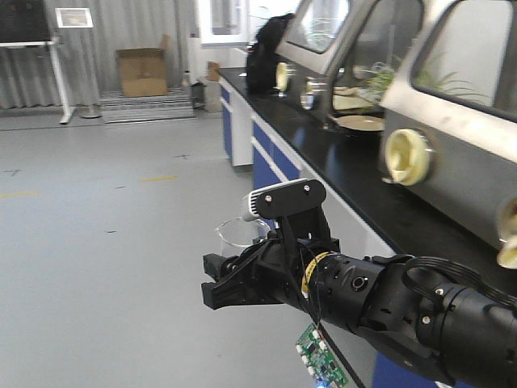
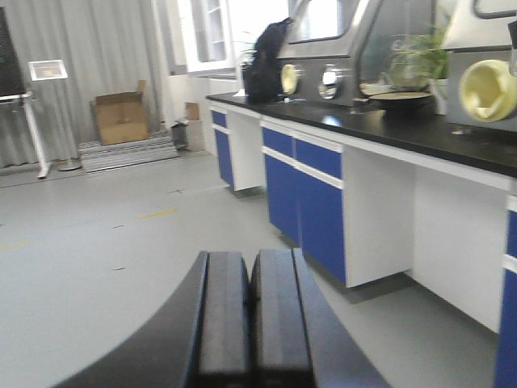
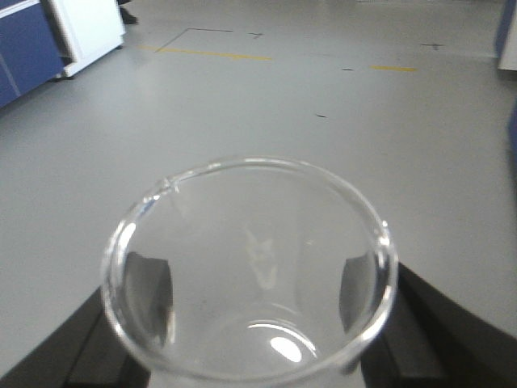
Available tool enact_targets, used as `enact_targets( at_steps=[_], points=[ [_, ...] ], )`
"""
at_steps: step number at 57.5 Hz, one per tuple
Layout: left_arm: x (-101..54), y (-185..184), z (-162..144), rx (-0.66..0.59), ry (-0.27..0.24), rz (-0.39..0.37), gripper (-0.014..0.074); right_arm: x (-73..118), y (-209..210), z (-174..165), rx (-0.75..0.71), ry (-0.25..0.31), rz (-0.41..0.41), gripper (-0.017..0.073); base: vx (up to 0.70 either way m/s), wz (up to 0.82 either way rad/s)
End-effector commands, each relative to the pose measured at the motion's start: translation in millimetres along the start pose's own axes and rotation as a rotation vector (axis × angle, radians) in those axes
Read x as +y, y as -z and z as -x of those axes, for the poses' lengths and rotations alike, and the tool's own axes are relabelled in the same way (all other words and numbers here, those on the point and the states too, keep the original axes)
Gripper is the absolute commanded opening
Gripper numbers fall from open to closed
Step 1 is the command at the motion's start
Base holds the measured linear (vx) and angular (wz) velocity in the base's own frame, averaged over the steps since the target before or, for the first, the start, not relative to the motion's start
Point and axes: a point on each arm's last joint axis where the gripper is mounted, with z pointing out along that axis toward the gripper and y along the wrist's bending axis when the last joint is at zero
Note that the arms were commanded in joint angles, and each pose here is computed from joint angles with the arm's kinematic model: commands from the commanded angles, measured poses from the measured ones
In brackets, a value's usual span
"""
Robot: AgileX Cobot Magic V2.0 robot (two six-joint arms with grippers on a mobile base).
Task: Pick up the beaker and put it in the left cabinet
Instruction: 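Drive the base to the white cabinet holding the beaker in the right gripper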
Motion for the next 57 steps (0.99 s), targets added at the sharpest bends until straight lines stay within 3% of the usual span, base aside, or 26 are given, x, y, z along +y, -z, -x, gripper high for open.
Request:
enact_targets(
  at_steps=[1, 27, 57],
  points=[
    [0.5, 1.3, 3.1, -0.086, 0.011, 0.008, 0.0001, 4.4, 15.4, 30.9, -0.141, 0.003, 0.041, -0.0008, 0.2, 0.43],
    [0.5, 1.3, 3.1, -0.086, 0.011, 0.008, 0.0001, 4.3, 15.4, 30.9, -0.14, 0.003, 0.04, -0.0008, 0.28, 0.29],
    [0.5, 1.3, 3.1, -0.086, 0.011, 0.008, 0.0001, 4.4, 15.4, 30.9, -0.141, 0.003, 0.041, -0.0008, 0.49, 0.12]
  ],
)
